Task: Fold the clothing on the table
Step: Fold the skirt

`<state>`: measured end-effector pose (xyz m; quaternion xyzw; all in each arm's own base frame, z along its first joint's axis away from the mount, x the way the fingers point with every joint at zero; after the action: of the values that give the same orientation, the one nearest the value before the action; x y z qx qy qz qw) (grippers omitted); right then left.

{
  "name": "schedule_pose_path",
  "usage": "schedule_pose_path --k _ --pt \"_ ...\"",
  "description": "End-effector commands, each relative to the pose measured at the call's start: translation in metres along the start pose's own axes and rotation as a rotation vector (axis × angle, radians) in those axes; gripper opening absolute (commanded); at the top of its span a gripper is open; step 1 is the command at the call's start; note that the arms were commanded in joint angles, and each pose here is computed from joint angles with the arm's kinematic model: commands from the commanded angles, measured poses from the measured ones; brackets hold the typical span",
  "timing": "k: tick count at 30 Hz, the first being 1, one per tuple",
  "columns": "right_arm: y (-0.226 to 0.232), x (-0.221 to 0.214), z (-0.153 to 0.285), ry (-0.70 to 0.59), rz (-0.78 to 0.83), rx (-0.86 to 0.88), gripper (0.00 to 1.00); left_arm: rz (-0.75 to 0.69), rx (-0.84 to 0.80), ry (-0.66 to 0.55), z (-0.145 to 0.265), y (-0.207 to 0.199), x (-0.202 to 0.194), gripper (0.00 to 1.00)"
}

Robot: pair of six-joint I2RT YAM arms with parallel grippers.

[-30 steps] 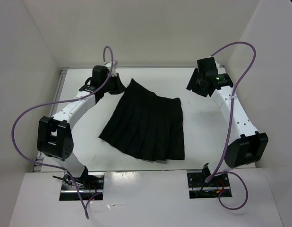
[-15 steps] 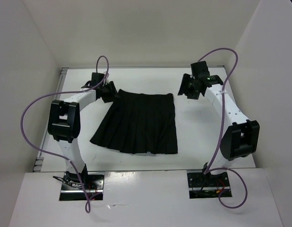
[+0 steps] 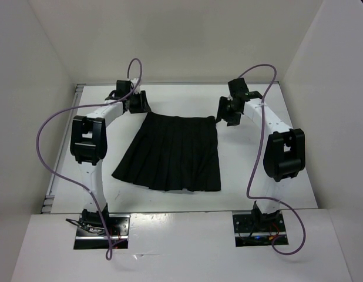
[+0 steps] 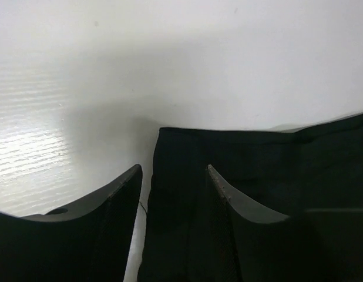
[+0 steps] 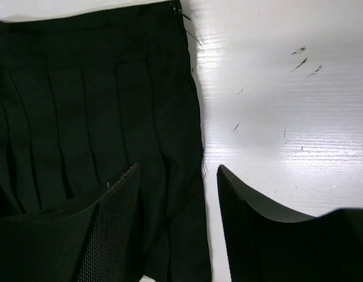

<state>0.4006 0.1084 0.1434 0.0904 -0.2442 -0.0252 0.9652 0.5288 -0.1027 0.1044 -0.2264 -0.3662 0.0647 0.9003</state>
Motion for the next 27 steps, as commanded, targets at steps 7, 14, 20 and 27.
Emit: schedule_pose_path --k 7,14,20,27 --pt "-0.002 0.031 0.036 -0.126 0.019 -0.014 0.61 0.0 -0.098 0.111 -0.024 0.022 -0.02 0.53" --pt "-0.002 0.036 0.033 -0.125 0.008 -0.023 0.61 0.036 -0.234 0.2 -0.034 0.017 -0.042 0.26" --pt "-0.003 0.04 0.009 -0.093 0.0 -0.008 0.61 0.054 -0.306 0.246 -0.039 0.013 -0.054 0.08" --pt "-0.013 0.044 -0.032 -0.052 0.017 -0.045 0.61 0.096 -0.311 0.21 -0.025 0.019 -0.042 0.0"
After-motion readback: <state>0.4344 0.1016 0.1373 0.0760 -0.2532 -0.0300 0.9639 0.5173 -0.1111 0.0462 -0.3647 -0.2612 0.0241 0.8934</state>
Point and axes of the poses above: each gripper's point midway between its finger pads, its own z axis back along the fingers, its own y axis along the line the jaws close on, x = y × z, the point moved 3 cm from there along z, back along the fingers, and after that the axes turned 8 degrees about z, right-handed, at the moved point
